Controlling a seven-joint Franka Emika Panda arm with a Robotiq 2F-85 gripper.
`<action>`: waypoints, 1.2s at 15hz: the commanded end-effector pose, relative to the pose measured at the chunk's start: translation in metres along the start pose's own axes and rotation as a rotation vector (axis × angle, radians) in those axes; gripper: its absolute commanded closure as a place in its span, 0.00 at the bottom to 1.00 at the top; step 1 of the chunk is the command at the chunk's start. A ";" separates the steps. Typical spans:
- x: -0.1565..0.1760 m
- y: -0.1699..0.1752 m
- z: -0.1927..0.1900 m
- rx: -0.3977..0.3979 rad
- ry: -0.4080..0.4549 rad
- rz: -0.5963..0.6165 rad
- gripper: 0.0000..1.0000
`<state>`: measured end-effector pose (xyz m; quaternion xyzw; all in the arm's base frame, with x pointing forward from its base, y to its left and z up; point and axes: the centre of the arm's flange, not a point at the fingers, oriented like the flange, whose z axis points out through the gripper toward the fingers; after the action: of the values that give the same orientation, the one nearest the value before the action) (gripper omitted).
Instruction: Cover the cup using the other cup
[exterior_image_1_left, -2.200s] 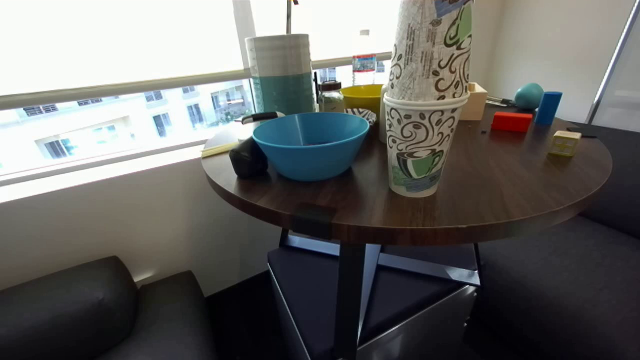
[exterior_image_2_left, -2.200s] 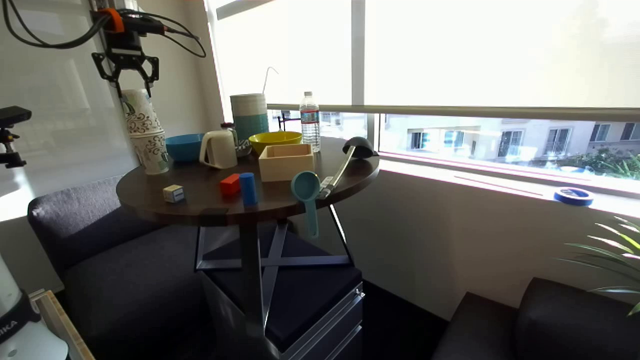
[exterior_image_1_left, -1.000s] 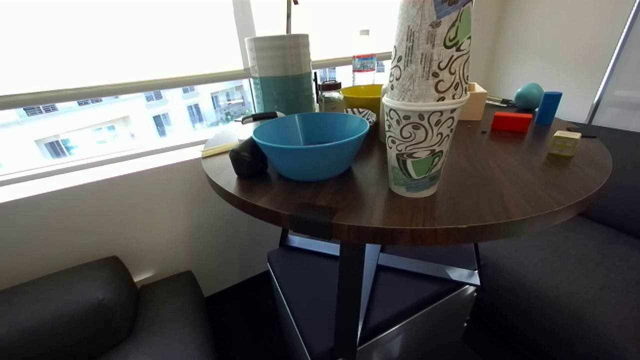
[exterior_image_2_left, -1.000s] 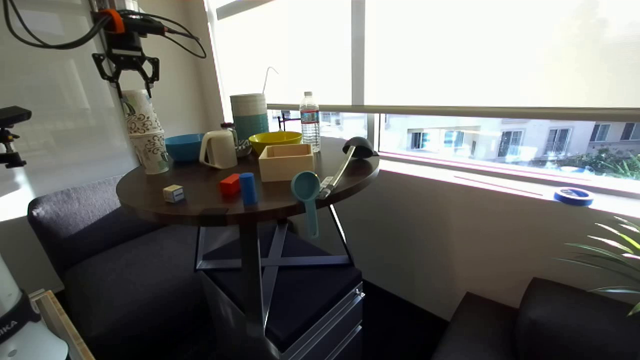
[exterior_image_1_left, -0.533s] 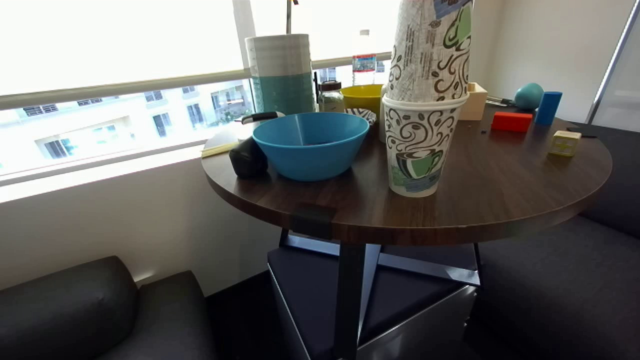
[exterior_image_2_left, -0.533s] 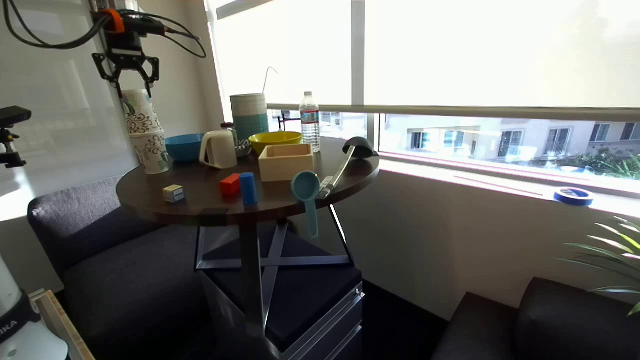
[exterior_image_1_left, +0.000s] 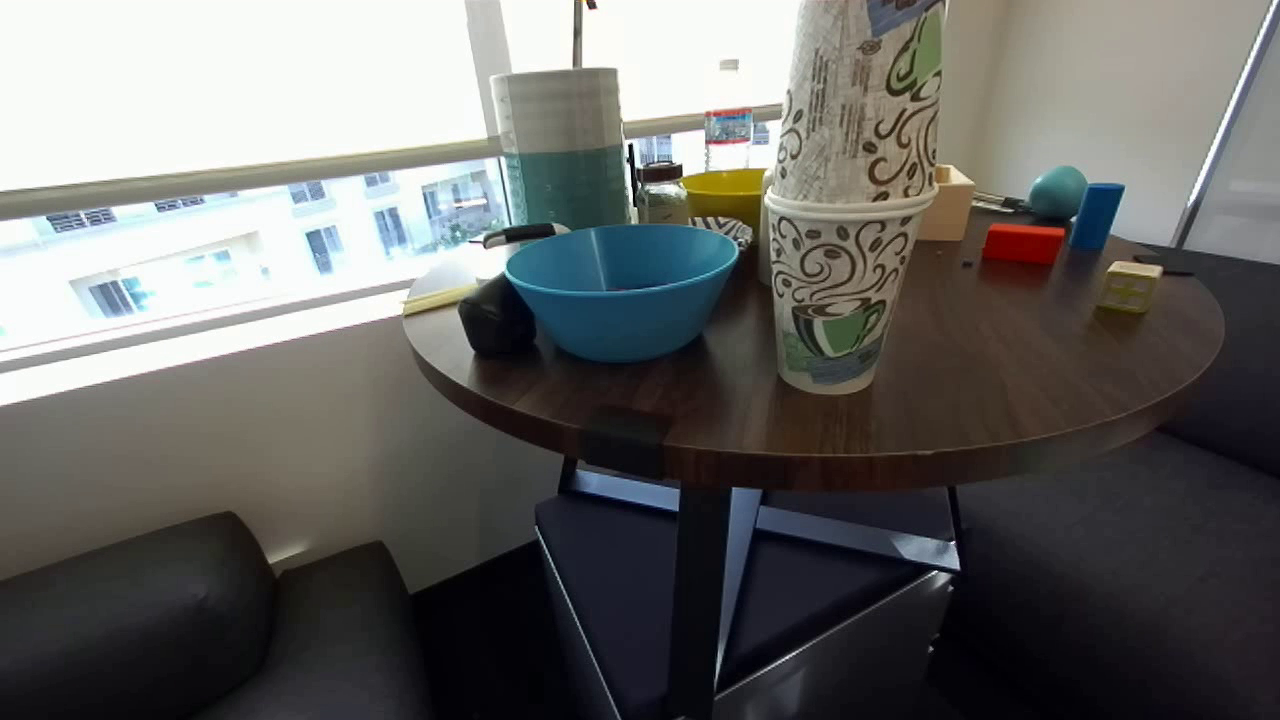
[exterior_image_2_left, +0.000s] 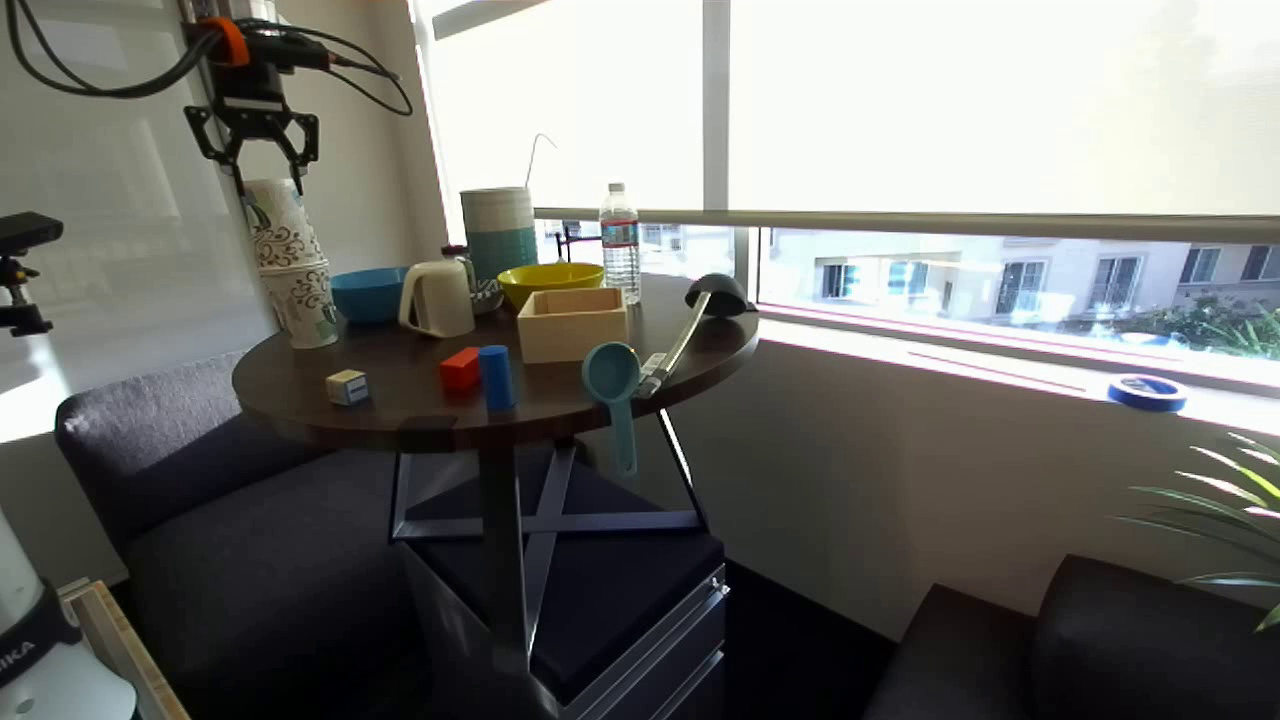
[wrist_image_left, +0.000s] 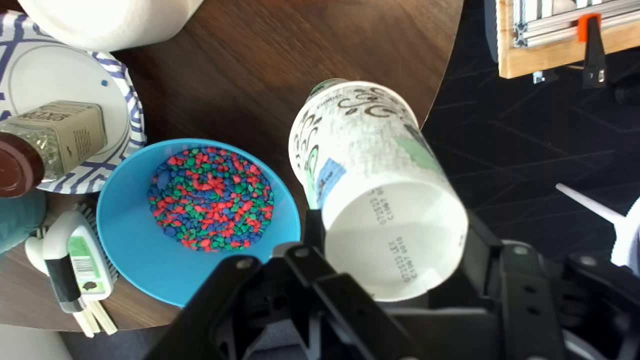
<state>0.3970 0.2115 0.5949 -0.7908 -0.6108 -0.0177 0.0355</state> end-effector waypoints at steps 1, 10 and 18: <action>0.003 0.000 -0.005 0.010 0.023 -0.017 0.60; 0.004 0.001 -0.005 0.010 0.025 -0.019 0.60; 0.005 0.000 -0.005 0.008 0.024 -0.020 0.60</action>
<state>0.3966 0.2122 0.5954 -0.7903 -0.6114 -0.0182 0.0352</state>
